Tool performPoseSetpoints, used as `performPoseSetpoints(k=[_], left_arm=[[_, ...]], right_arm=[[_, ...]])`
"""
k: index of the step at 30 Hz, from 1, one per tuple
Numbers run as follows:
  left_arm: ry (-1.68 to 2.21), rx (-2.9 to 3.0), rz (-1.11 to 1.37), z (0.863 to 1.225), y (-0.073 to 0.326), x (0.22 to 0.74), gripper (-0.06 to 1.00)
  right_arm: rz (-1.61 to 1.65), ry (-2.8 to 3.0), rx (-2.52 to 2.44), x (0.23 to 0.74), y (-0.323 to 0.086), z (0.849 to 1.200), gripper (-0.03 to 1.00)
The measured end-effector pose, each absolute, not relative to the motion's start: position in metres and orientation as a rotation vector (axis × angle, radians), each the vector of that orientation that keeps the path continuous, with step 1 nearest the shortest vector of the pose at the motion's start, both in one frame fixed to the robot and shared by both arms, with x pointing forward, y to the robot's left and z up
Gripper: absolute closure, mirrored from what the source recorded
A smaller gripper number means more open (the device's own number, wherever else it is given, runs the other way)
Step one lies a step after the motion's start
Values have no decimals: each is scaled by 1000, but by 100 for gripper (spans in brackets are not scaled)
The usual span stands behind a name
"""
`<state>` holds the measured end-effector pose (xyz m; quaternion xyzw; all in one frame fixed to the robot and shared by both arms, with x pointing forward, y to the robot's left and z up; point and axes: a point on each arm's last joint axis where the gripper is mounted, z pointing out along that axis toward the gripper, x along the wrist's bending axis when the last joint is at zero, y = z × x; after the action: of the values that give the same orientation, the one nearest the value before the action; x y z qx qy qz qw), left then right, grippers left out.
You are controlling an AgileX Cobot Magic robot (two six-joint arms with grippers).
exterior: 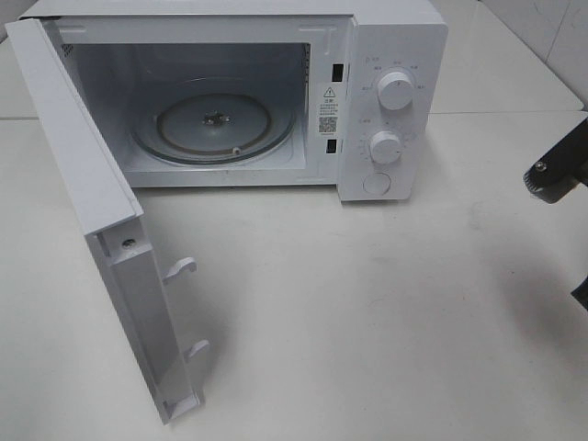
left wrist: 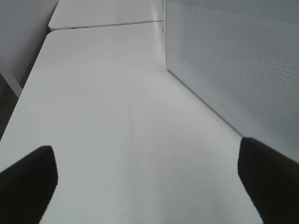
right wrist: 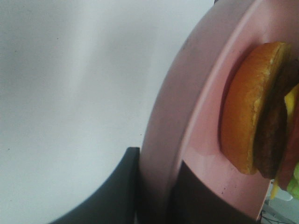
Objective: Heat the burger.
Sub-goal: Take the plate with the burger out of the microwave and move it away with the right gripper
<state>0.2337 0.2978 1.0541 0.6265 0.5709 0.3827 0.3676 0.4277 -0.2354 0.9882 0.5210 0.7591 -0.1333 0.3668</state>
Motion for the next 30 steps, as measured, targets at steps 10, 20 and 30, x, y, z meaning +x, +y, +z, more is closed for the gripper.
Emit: performPoseSetpoints(k=[10, 20, 30], left_arm=[[1466, 1609, 983, 1054, 298, 234, -5], [1466, 1609, 983, 1054, 298, 234, -5], [1466, 1609, 983, 1054, 298, 234, -5]], right_arm=[[-388, 1882, 1433, 435, -231, 969, 83], [-542, 1822, 1522, 448, -242, 941, 83], [-599, 1842, 1568, 459, -250, 913, 82]])
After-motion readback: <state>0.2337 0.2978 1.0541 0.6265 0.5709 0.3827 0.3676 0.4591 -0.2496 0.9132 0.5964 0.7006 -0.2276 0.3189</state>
